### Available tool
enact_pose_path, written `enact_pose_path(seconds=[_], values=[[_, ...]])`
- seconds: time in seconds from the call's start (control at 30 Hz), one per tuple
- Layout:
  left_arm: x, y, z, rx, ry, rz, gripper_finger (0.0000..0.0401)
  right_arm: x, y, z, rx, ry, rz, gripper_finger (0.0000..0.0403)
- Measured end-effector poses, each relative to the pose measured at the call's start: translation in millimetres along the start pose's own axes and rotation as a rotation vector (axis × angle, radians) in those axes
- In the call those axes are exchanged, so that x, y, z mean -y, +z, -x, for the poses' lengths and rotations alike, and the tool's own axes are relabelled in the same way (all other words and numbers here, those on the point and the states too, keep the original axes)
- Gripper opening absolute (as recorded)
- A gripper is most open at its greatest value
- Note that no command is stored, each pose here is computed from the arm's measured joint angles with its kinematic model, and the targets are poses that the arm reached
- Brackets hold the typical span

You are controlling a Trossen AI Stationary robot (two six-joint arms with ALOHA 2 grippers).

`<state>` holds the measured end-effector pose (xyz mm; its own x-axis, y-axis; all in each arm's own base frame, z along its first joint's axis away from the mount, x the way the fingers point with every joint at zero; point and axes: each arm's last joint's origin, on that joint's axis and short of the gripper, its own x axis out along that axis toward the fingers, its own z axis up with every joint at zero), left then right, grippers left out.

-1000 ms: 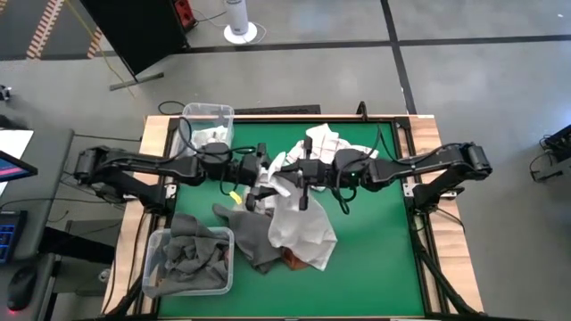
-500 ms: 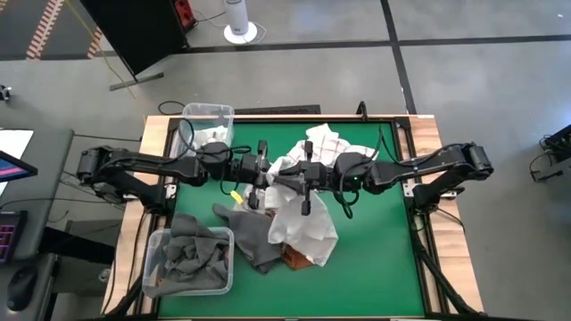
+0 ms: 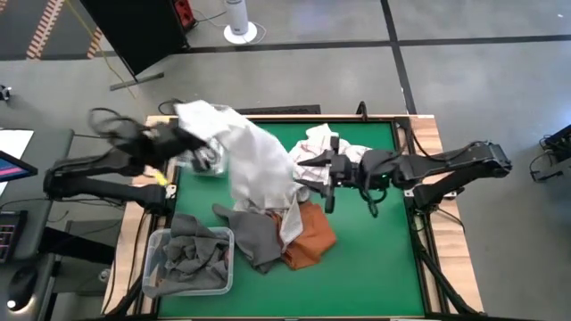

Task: Sort towels by color in basket
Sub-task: Put the white towel into the top transparent bin

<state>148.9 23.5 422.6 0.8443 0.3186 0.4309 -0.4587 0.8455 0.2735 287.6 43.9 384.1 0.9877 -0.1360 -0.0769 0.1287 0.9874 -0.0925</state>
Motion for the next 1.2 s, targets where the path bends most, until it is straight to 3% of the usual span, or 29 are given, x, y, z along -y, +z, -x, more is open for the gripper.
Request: enact_pose_path(seconds=[0.2,0.47,0.7,0.93,1.2], values=[[-28.7,26.1,34.2,0.006,0.305,-0.143,0.0002,-8.1,-28.1,-24.8,-0.134,-0.058,-0.011,0.0232],[-44.0,33.3,46.1,-0.226,0.625,-0.346,0.0001,-17.7,-54.3,-48.7,-0.214,-0.071,0.000,0.0229],[-40.6,23.3,35.1,-0.440,0.713,-0.459,0.0001,-19.2,-58.7,-52.5,-0.226,-0.072,-0.010,0.0228],[-21.6,-25.8,24.2,-0.714,0.581,-0.467,0.0002,-19.5,-58.6,-52.4,-0.225,-0.072,-0.020,0.0228],[-38.3,-76.5,24.0,-1.013,0.563,-0.447,0.0001,-33.1,-57.9,-48.1,-0.223,-0.033,-0.031,0.0228]])
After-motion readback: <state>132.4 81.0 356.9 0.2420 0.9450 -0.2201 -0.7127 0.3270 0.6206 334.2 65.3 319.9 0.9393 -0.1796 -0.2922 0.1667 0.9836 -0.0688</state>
